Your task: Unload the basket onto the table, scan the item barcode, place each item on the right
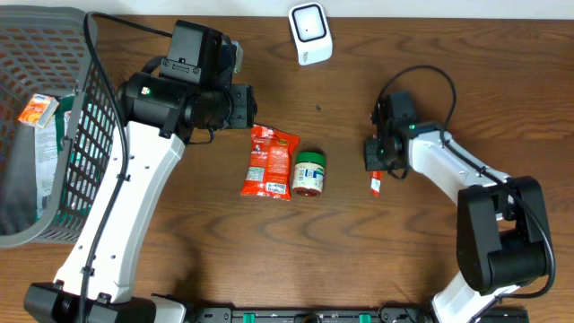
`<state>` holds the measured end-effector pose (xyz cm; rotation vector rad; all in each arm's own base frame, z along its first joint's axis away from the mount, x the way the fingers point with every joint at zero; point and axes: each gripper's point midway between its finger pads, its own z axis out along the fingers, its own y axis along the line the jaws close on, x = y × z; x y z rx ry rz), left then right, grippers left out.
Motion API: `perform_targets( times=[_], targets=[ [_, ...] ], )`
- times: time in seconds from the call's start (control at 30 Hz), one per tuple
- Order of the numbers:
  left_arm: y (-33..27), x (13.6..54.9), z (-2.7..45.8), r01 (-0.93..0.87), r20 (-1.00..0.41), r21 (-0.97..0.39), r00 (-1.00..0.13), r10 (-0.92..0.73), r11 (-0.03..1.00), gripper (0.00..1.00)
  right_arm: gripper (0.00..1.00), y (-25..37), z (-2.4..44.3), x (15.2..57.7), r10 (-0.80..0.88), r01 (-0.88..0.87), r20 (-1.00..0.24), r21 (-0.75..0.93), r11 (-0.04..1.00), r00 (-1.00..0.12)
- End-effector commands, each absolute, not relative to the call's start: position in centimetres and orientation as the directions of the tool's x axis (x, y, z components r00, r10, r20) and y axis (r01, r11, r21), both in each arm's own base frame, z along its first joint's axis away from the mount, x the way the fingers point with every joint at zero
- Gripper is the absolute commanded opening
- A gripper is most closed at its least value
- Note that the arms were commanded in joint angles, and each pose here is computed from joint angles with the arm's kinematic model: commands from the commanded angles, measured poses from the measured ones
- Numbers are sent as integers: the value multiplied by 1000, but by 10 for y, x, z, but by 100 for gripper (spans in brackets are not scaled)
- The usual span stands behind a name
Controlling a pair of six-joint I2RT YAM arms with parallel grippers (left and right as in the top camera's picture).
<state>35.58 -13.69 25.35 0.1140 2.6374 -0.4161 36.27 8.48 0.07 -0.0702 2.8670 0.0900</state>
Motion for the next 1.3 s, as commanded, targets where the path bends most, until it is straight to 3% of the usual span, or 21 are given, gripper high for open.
perform_targets(
  times=[0.0,0.17,0.5,0.73,1.17,1.27],
  targets=[
    [-134,357,249,134,-449,-260,-894,3,956,53,1,79,-17,347,-10,-23,-244,49,999,-970],
    [-134,356,249,134,-449,-261,-894,3,956,53,1,83,-16,349,-28,-45,-256,62,997,-966],
    [-134,356,249,134,-449,-261,-894,3,956,53,5,91,47,385,-50,-80,-325,77,994,-944],
    [-134,356,249,134,-448,-260,-894,3,956,53,1,75,36,386,-45,-47,-313,0,999,-949],
    [-134,356,249,134,-449,-261,-894,3,956,54,1,82,-21,378,-54,-60,-196,26,998,-979],
    [-134,356,249,134,-448,-260,-894,3,956,53,2,83,-12,384,-50,-59,-220,34,998,-974]
  ],
)
